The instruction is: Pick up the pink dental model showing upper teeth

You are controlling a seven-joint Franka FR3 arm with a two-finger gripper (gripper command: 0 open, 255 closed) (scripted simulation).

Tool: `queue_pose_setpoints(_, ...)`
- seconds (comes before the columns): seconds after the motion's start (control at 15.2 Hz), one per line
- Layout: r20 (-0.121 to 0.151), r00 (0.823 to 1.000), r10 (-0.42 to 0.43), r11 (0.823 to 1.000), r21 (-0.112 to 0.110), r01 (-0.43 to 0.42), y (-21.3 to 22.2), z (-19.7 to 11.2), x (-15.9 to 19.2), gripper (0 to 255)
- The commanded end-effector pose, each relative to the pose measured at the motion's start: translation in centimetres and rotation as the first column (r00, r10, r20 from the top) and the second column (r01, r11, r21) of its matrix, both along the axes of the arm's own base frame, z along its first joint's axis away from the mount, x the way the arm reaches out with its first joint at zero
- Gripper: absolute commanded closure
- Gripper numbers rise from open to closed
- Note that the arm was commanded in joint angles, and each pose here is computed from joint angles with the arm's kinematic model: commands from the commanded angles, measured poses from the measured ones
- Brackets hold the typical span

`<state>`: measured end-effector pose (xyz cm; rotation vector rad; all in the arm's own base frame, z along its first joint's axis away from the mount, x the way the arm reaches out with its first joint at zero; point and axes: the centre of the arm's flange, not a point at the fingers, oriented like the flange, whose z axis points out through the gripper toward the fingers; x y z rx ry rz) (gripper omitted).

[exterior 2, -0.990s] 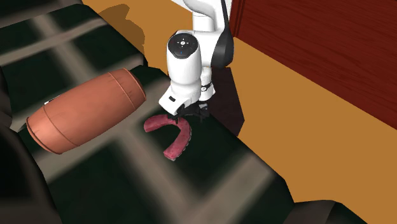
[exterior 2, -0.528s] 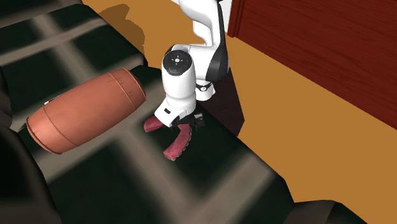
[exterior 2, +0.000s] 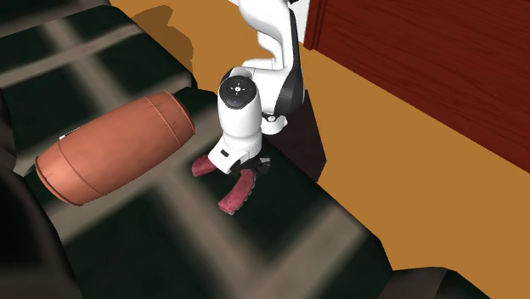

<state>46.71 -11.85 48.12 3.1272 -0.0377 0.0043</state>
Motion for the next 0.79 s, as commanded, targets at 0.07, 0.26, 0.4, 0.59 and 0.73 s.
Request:
queue_pose_setpoints(0.07,-0.001,1.0,0.0,1.0,0.0,0.0,0.0,-0.1,0.0,255)
queue_pose_setpoints(0.26,-0.001,1.0,0.0,1.0,0.0,0.0,0.0,-0.1,0.0,255)
queue_pose_setpoints(0.4,-0.001,1.0,0.0,1.0,0.0,0.0,0.0,0.5,0.0,255)
queue_pose_setpoints(0.59,-0.001,1.0,0.0,1.0,0.0,0.0,0.0,2.1,0.0,255)
queue_pose_setpoints(0.73,-0.001,1.0,0.0,1.0,0.0,0.0,0.0,3.1,0.0,255)
